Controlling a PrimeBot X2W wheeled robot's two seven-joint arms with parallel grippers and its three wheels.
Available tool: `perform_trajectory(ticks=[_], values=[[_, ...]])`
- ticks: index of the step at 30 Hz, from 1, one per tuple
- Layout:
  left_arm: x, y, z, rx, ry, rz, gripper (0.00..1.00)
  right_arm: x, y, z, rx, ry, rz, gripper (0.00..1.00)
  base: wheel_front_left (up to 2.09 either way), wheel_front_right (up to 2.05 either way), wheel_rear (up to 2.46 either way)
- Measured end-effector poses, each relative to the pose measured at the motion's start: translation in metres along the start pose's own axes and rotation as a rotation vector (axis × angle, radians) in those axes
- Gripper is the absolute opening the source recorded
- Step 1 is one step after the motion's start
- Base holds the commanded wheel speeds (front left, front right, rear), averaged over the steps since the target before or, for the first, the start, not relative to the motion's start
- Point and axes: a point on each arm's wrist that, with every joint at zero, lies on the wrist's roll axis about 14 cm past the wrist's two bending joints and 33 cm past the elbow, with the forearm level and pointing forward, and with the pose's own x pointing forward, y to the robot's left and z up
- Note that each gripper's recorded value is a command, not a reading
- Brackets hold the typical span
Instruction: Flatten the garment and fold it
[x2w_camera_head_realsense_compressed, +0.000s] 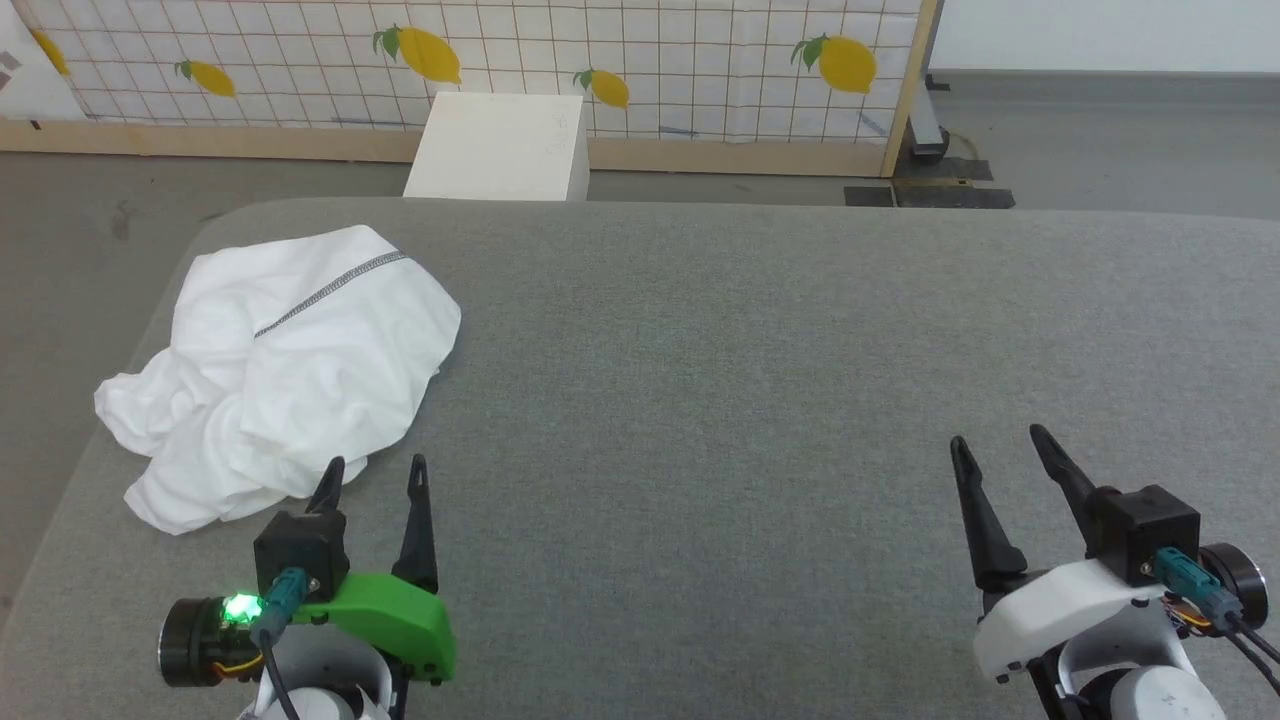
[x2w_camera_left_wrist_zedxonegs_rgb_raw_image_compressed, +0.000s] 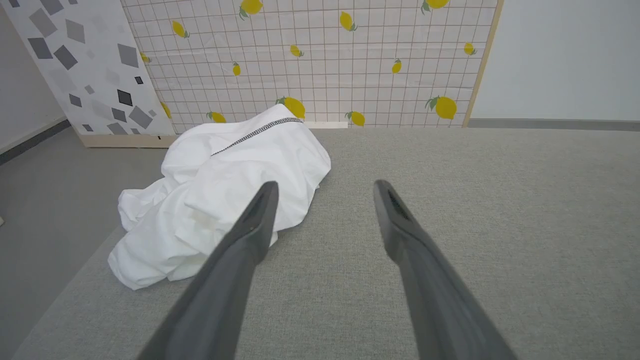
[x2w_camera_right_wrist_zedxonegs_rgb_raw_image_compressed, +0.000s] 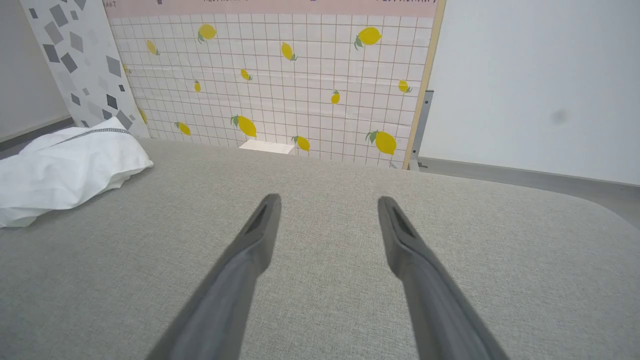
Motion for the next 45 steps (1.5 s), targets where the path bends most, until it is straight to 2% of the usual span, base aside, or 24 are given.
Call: perform_trajectory(ticks=[22, 45], values=[[-0.001, -0.001, -0.005, -0.040, -0.011, -0.002, 1.00, -0.001, -0.005, -0.007, 0.040, -0.009, -0.016, 1.00, 0.00, 0.00, 0.00], [-0.028, 0.050, -0.007, -0.075, -0.034, 0.164, 1.00, 0.021, 0.038, -0.016, 0.073, -0.007, 0.112, 1.00, 0.00, 0.00, 0.00]])
